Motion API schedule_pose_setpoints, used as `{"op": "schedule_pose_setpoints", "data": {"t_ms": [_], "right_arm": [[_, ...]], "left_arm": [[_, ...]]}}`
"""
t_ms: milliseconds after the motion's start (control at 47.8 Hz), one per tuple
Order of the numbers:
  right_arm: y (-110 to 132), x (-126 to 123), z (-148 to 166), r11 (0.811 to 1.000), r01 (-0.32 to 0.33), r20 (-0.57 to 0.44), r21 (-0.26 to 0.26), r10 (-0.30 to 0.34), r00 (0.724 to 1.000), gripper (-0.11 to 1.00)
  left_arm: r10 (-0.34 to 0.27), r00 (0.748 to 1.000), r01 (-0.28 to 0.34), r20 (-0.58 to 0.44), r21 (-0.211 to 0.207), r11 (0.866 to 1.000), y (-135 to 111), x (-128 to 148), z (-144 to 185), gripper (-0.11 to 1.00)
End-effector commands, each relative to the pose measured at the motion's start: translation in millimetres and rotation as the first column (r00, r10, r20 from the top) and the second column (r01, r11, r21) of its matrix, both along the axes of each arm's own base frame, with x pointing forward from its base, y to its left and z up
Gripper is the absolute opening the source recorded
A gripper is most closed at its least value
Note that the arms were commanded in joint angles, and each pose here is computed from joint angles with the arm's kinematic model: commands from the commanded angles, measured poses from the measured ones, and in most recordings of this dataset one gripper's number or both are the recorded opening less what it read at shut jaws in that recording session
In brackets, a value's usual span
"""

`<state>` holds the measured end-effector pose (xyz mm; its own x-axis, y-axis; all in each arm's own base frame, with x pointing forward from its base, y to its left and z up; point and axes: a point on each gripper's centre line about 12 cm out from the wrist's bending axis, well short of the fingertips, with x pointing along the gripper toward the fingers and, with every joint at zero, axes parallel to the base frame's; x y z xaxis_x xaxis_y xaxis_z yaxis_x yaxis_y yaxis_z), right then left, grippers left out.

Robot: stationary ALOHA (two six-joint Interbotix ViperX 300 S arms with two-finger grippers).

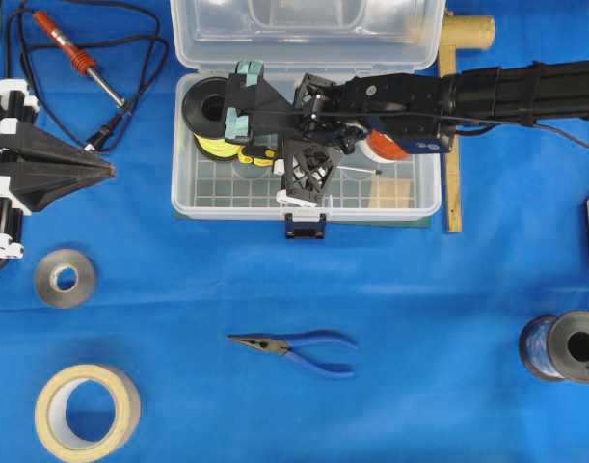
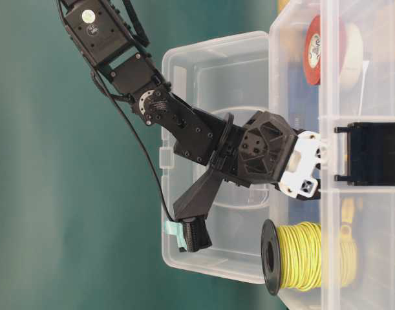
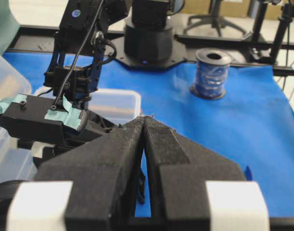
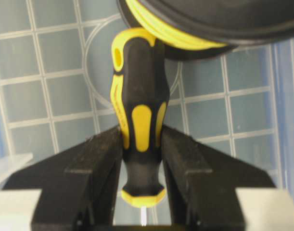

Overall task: Pick the screwdriver from the toolbox among several items.
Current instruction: 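Lower the right gripper and close it on the screwdriver handle, then lift the screwdriver out of the toolbox and carry it toward the pliers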

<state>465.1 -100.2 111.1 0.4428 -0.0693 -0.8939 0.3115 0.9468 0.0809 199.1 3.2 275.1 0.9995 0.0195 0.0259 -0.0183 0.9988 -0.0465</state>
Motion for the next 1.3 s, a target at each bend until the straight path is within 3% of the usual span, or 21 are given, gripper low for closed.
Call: {"op": "schedule_pose_setpoints", "data": {"t_ms": [0, 209, 377, 544, 628, 753, 963, 1276], "right_arm": [[3.0, 4.0, 22.2, 1.000, -0.007, 0.041, -0.007, 0.008, 0.999, 0.42], [5.0, -7.6, 70.7, 1.000, -0.003, 0.097, -0.017, 0.005, 0.995, 0.42], [15.1, -30.3, 123.5, 1.000, 0.011, 0.132, -0.004, -0.010, 0.991, 0.42], [43.4, -47.3, 164.3, 1.000, -0.012, 0.175, 0.010, 0.010, 0.985, 0.42], [72.7, -48.4, 174.4, 0.998, -0.056, 0.197, 0.027, 0.050, 0.979, 0.42], [122.5, -40.2, 168.3, 0.991, -0.119, 0.203, 0.066, 0.103, 0.974, 0.42], [183.8, -18.7, 133.5, 0.983, -0.170, 0.180, 0.076, 0.154, 0.971, 0.42], [201.8, 6.8, 41.6, 0.988, -0.086, 0.082, 0.126, 0.076, 0.994, 0.42]], "left_arm": [[0.004, 1.000, -0.004, 0.014, -0.001, 1.000, 0.7, 1.2, 4.5, 0.00], [0.004, 1.000, -0.004, 0.017, -0.004, 1.000, 0.7, 0.7, 5.1, 0.00], [0.004, 1.000, -0.004, 0.018, -0.006, 1.000, 0.7, 0.5, 5.4, 0.00], [0.004, 1.000, -0.004, 0.020, -0.006, 1.000, 0.7, 0.3, 5.7, 0.00], [0.004, 1.000, -0.004, 0.020, -0.006, 1.000, 0.7, 0.3, 5.7, 0.00], [0.004, 1.000, -0.004, 0.022, -0.006, 1.000, 0.7, 0.4, 6.3, 0.00], [0.004, 1.000, -0.004, 0.026, -0.006, 1.000, 0.8, 0.2, 6.4, 0.00], [0.005, 1.000, -0.004, 0.028, -0.007, 1.000, 0.8, 0.2, 6.6, 0.00]]}}
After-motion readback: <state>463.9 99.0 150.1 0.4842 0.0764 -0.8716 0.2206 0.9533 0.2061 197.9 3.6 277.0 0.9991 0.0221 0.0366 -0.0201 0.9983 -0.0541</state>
